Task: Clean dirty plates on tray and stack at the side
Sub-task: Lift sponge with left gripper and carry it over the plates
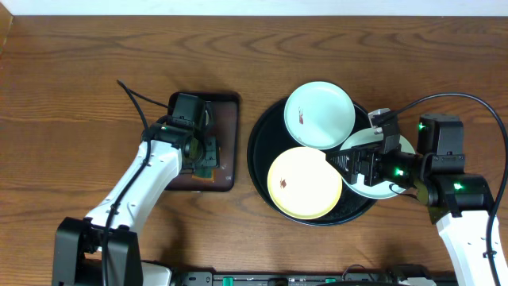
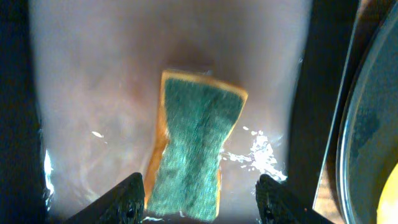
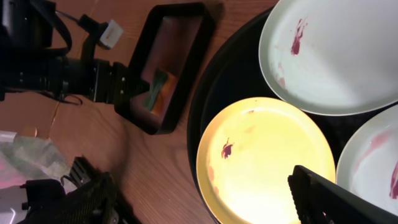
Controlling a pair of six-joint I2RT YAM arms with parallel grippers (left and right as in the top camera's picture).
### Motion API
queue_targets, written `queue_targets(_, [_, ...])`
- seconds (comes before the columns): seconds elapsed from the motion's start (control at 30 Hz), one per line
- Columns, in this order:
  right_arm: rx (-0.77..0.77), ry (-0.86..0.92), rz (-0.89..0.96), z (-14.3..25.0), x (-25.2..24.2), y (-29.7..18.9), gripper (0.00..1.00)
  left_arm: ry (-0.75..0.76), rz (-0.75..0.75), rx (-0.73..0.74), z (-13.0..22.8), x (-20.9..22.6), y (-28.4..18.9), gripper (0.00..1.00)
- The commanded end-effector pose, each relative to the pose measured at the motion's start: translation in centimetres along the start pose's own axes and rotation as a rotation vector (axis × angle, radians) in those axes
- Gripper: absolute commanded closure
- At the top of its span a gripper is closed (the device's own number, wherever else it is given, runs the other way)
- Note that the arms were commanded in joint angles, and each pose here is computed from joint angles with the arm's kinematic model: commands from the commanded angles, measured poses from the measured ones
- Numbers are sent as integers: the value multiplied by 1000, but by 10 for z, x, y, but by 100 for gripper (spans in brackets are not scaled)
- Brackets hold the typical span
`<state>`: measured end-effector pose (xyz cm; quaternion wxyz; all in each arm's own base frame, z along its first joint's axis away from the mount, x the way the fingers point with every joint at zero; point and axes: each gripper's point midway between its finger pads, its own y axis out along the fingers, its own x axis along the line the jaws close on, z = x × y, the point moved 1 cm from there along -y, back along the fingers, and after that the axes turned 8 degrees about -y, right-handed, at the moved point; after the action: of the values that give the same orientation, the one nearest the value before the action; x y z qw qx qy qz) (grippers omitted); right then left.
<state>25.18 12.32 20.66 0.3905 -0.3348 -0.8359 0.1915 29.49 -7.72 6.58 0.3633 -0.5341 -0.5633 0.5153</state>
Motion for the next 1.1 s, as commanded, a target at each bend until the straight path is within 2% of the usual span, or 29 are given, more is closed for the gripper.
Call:
queue_targets(0.0, [-12, -9, -20, -6, 6, -3, 12, -17, -50, 54, 12, 9, 7, 41])
queue_targets(0.2, [-13, -11, -9, -6, 4, -3, 12, -58, -96, 172, 50, 25, 36, 42])
queue_targets(0.27, [-18, -15, -9, -7, 5, -3, 12, -57, -83, 146, 46, 24, 47, 78])
queue_targets(0.3, [-19, -17, -9, -8, 5, -3, 12, -57, -77, 135, 43, 23, 49, 92])
queue_targets(0.33, [-20, -17, -9, -8, 5, -3, 12, -56, -71, 121, 40, 21, 49, 93])
queue_targets(0.43, [-20, -17, -9, -8, 5, -3, 12, -59, -59, 95, 29, 17, 42, 93])
queue_targets(0.57, [-19, -17, -9, -8, 5, -3, 12, -108, -31, 31, 4, 6, 6, 93])
queue_targets(0.6, [-19, -17, -9, -8, 5, -3, 12, -105, -14, -2, -4, 2, -6, 73])
queue_targets(0.63, [-19, -17, -9, -8, 5, -3, 12, -104, -7, -16, -7, 1, -10, 58])
queue_targets(0.67, [-20, -17, -9, -8, 5, -3, 12, -102, 1, -33, -9, -1, -14, 48])
queue_targets(0.7, [-20, -17, -9, -8, 5, -3, 12, -93, 0, -40, -10, 0, -16, 44])
queue_targets(0.8, [-20, -17, -9, -8, 5, -3, 12, 35, -1, -43, -10, 0, -9, 44])
queue_targets(0.93, [-20, -17, -9, -8, 5, -3, 11, 127, -3, -42, -12, 0, 11, 45])
queue_targets(1.0, [-20, -17, -9, -8, 5, -3, 11, 135, -6, -24, -13, 0, 26, 50])
queue_targets(1.07, [-19, -17, -9, -8, 5, -3, 11, 134, 11, 12, -9, -3, 39, 51])
